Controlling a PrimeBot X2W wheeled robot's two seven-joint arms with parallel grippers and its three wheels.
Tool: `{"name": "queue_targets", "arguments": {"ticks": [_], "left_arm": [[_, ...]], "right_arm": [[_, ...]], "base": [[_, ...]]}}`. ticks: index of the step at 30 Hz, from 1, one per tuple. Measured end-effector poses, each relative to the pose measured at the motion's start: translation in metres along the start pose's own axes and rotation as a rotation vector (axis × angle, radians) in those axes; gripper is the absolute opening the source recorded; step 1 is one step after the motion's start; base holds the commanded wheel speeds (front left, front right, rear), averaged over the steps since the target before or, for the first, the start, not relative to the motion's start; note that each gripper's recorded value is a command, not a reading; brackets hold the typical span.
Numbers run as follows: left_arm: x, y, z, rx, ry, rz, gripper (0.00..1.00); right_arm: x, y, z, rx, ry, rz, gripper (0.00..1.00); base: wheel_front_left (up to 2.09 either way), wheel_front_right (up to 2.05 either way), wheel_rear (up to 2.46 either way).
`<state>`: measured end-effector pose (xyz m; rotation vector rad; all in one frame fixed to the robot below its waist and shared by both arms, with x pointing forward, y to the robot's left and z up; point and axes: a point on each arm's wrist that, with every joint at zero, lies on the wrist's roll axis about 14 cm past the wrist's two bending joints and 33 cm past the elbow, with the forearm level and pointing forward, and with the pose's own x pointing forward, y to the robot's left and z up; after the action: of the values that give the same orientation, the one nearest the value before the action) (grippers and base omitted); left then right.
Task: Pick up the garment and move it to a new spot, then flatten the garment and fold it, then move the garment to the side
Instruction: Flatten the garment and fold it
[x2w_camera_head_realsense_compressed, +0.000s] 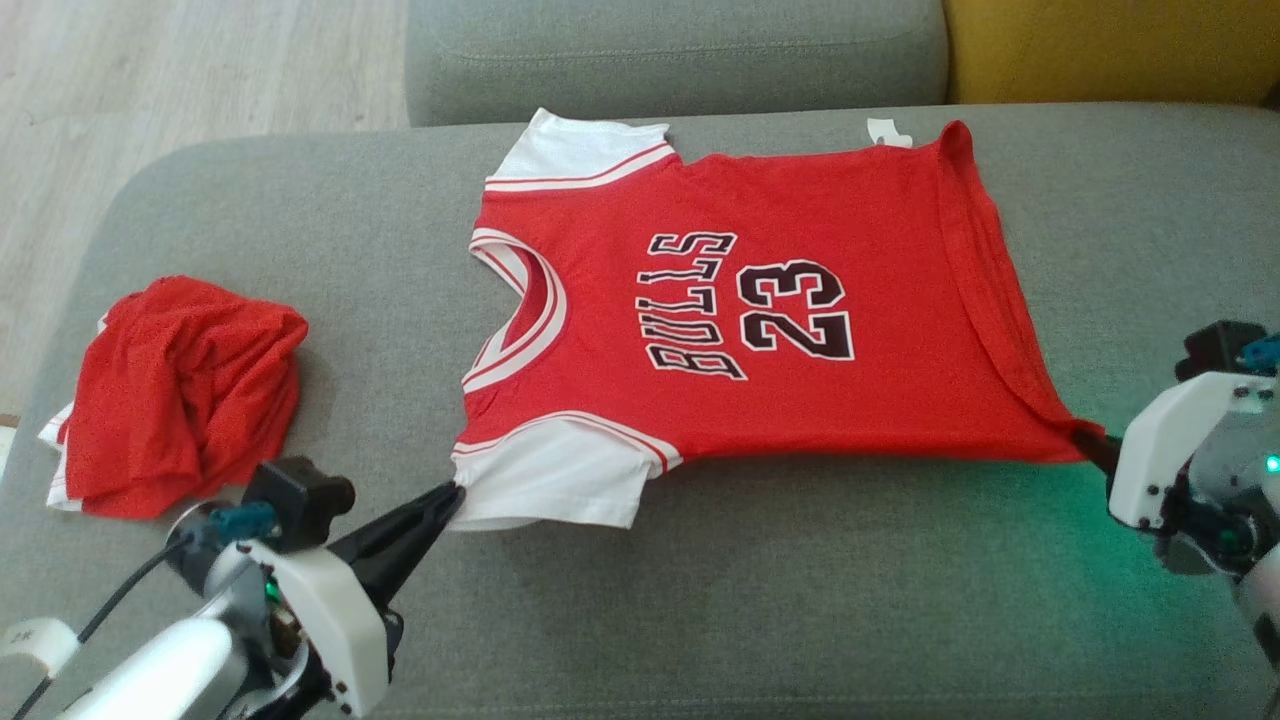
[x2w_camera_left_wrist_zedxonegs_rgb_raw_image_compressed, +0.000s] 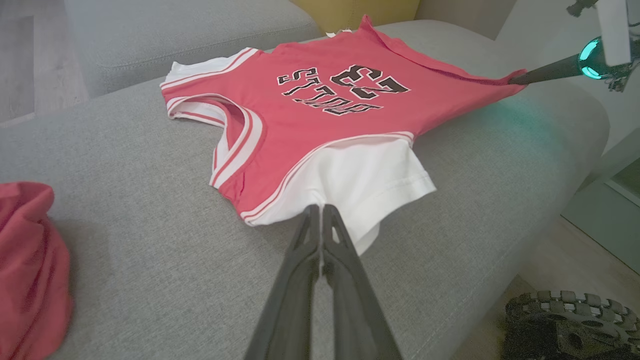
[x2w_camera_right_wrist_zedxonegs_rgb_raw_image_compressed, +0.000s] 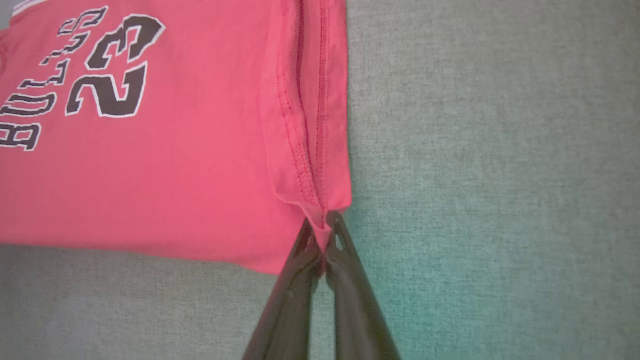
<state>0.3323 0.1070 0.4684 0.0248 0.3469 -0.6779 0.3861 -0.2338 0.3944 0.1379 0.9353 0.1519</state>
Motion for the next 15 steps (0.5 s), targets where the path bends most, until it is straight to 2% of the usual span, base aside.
{"name": "queue_targets", "arguments": {"ticks": [10, 15], "left_arm": [[0.014, 0.014, 0.013, 0.030, 0.009, 0.020, 0.00], [0.029, 0.036, 0.024, 0.087, 0.016, 0.045, 0.00]], "right_arm": [[0.003, -0.005, 0.017, 0.039, -0.017, -0.002, 0.00], [0.009, -0.002, 0.045, 0.023, -0.055, -0.010, 0.00]], "base": [[0.00, 0.00, 0.00], [0.00, 0.00, 0.00]]}}
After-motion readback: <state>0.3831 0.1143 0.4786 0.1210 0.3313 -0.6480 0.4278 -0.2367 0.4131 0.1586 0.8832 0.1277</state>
